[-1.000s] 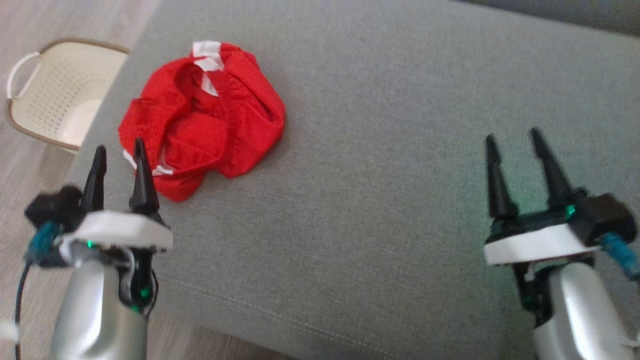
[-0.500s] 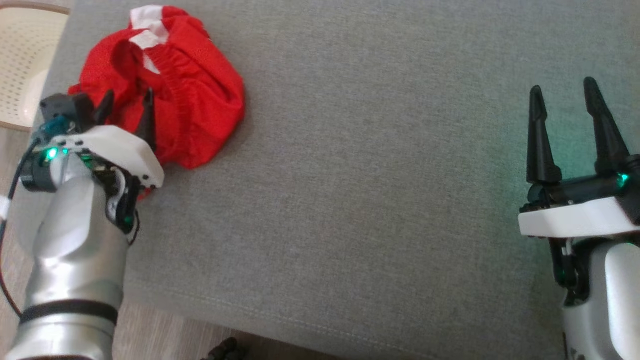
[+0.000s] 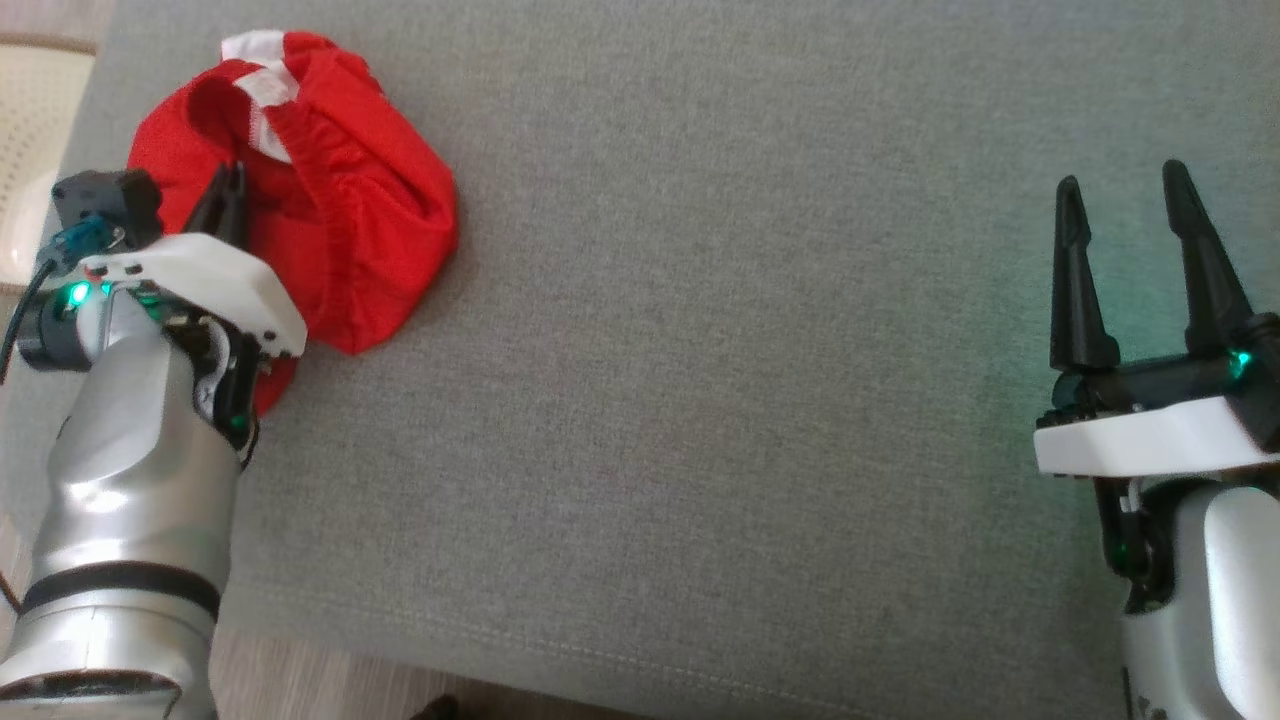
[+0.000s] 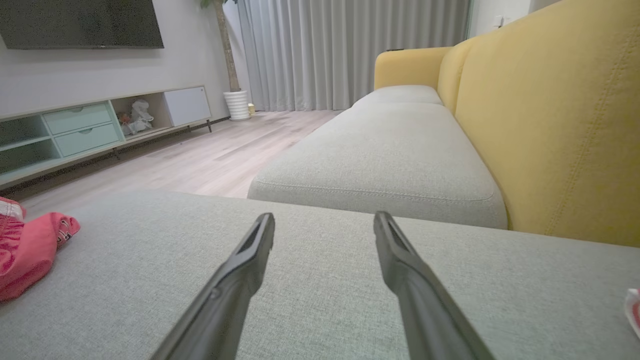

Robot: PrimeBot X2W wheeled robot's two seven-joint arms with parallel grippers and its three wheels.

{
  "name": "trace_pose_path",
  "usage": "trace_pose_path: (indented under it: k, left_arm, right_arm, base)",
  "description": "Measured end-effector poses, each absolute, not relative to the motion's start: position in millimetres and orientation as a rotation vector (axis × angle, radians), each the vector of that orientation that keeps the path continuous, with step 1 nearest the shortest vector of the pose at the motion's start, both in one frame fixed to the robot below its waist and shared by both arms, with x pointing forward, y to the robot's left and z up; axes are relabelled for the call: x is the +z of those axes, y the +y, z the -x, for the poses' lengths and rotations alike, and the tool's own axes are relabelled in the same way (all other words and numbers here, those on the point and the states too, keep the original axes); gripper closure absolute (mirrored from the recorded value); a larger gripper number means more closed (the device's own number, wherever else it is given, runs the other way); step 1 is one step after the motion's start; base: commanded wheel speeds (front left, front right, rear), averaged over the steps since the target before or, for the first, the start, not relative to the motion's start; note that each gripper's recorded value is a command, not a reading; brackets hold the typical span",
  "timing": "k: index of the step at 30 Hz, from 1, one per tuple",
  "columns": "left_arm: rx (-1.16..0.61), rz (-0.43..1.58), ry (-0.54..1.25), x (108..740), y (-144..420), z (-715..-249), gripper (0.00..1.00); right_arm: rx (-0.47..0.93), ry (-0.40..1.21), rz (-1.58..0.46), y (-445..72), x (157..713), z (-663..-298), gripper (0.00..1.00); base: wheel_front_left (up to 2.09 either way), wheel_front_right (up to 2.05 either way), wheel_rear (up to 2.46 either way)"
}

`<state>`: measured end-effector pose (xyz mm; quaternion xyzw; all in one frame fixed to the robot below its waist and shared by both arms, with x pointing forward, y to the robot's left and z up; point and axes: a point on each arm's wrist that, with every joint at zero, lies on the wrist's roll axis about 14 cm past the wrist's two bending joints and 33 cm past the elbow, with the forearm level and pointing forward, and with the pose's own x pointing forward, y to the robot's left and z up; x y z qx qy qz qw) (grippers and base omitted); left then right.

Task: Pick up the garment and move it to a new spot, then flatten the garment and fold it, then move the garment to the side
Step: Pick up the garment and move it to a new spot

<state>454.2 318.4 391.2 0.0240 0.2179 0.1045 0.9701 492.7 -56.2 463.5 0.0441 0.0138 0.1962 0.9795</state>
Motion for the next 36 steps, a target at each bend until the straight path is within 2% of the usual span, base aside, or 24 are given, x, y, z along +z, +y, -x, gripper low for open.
trace_pose_path:
  k: [9,10,19,22,23,28,32,36]
  left_arm:
    - [0.115,0.007,0.180,466,281,-482,1.00]
    - [0.075,0.039,0.116,485,264,-488,1.00]
    - [-0.256,0.169,-0.079,586,148,-509,1.00]
    - [-0.381,0.189,-0.122,616,103,-506,1.00]
    - [-0.465,0.212,-0.142,634,70,-499,1.00]
    - [-0.640,0.324,-0.189,672,4,-475,1.00]
    - [-0.673,0.464,-0.220,696,-11,-466,1.00]
    - [-0.602,0.557,-0.222,697,-2,-475,1.00]
  right_arm:
    - [0.365,-0.034,-0.118,-65,489,-478,0.00]
    - [0.354,-0.046,-0.124,-70,495,-473,0.00]
    - [0.268,-0.109,-0.145,-103,518,-455,0.00]
    - [0.227,-0.144,-0.159,-119,529,-453,0.00]
    - [0.201,-0.157,-0.164,-129,532,-450,0.00]
    - [0.148,-0.154,-0.174,-148,531,-443,0.00]
    - [0.124,-0.154,-0.177,-157,530,-443,0.00]
    - [0.113,-0.161,-0.183,-161,531,-445,0.00]
  base:
    - [0.00,0.00,0.00]
    - [0.00,0.00,0.00]
    - [0.00,0.00,0.00]
    - [0.00,0.00,0.00]
    - [0.00,0.00,0.00]
    - [0.00,0.00,0.00]
    - [0.00,0.00,0.00]
    - [0.00,0.00,0.00]
